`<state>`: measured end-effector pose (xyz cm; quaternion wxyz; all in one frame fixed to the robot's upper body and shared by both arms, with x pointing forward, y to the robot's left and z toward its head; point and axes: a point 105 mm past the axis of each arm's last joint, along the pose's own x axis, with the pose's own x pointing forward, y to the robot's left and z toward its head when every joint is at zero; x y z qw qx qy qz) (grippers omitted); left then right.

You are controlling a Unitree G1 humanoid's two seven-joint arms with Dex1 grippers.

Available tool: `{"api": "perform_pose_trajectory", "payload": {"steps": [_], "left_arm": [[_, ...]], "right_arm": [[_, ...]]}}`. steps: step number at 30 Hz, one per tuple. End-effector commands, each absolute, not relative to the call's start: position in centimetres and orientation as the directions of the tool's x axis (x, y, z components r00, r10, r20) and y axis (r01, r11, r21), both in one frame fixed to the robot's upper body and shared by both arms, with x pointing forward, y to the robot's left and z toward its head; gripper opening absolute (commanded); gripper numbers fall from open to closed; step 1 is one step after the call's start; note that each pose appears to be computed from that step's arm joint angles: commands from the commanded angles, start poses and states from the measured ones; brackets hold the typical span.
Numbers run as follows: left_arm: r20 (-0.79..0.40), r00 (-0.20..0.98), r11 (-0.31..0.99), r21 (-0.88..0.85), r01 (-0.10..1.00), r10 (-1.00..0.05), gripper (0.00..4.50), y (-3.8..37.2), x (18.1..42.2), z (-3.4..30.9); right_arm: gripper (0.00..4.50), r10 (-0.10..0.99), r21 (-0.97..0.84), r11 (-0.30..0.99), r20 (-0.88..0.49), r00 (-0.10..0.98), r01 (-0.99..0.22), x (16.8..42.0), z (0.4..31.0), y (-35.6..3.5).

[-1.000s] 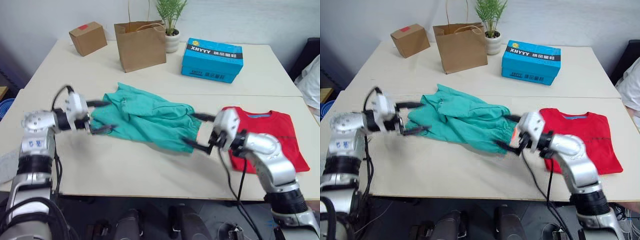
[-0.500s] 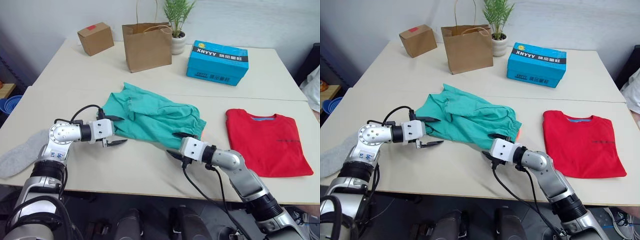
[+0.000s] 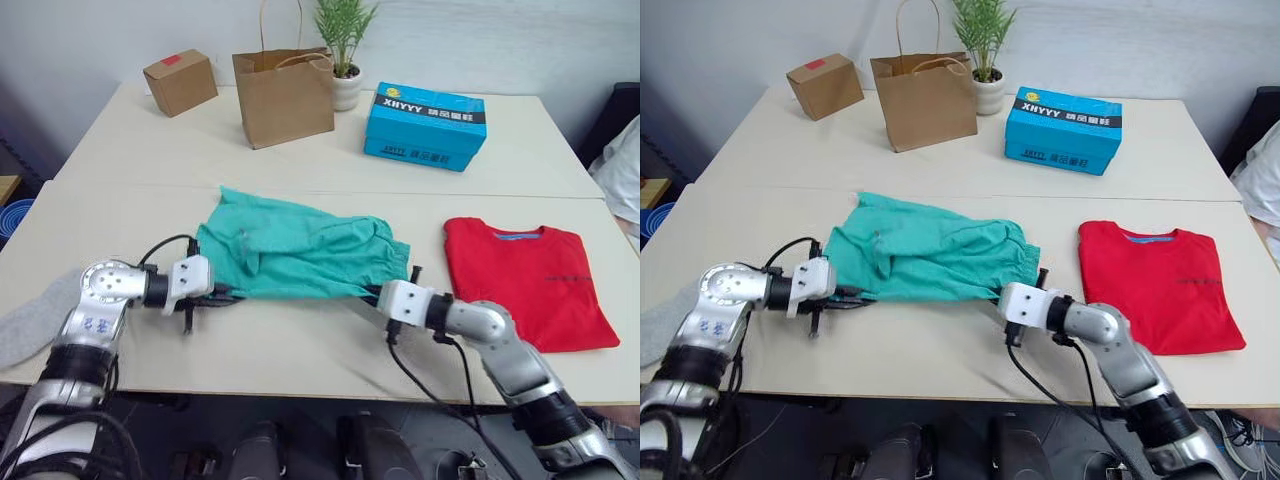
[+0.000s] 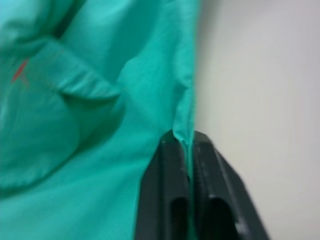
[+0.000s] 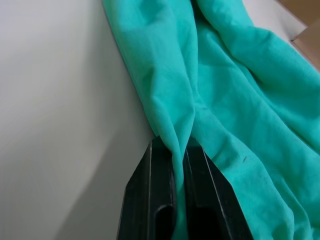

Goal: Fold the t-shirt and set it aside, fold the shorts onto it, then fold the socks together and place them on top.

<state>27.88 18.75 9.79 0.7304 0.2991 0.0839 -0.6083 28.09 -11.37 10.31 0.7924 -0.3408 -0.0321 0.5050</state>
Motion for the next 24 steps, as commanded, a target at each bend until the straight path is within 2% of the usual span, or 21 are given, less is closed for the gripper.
{"api": "perform_pose_trajectory", "payload": {"steps": [1,8,9,11,12,14,16,18,20,22,24], "left_arm": [[-0.467,0.246,0.073,0.359,0.930,-0.849,0.03,17.1,25.6,11.1],[-0.472,0.349,0.197,0.342,0.919,-0.810,0.03,16.0,22.9,9.5],[-0.475,0.350,0.208,0.326,0.922,-0.807,0.01,16.1,22.8,9.3],[-0.449,0.365,0.256,0.286,0.923,-0.816,0.00,16.2,22.8,9.4],[-0.431,0.354,0.267,0.251,0.930,-0.830,0.45,16.2,22.6,9.7],[-0.407,0.300,0.245,0.183,0.952,-0.862,0.95,16.0,21.9,10.3],[-0.389,0.300,0.245,0.184,0.952,-0.871,1.61,16.7,21.9,11.2],[-0.360,0.294,0.246,0.172,0.954,-0.885,2.21,17.5,21.9,12.5],[-0.325,0.287,0.245,0.164,0.955,-0.901,2.21,18.3,22.2,14.3],[-0.309,0.274,0.235,0.156,0.959,-0.911,2.21,18.6,22.3,15.5],[-0.283,0.237,0.206,0.133,0.969,-0.929,2.21,18.0,22.4,16.8]], "right_arm": [[0.00,0.830,-0.575,0.258,-0.279,0.483,-0.776,26.9,11.8,-13.2],[0.00,0.833,-0.506,0.240,-0.331,0.444,-0.828,25.0,10.9,-15.2],[0.25,0.837,-0.468,0.267,-0.320,0.443,-0.842,25.0,10.7,-15.2],[0.70,0.827,-0.505,0.292,-0.292,0.480,-0.812,25.3,10.6,-15.7],[1.06,0.830,-0.502,0.292,-0.289,0.477,-0.814,25.2,10.5,-15.9],[1.77,0.850,-0.456,0.289,-0.283,0.445,-0.842,24.5,10.3,-16.1],[2.47,0.870,-0.417,0.288,-0.262,0.417,-0.862,23.8,10.6,-16.7],[2.48,0.873,-0.353,0.338,-0.230,0.431,-0.873,23.7,11.3,-17.6],[2.48,0.887,-0.224,0.363,-0.216,0.409,-0.905,23.3,12.2,-18.5],[2.48,0.895,-0.169,0.361,-0.214,0.391,-0.917,23.1,12.9,-18.9],[2.48,0.924,-0.068,0.315,-0.205,0.322,-0.947,22.3,14.0,-18.9]]}}
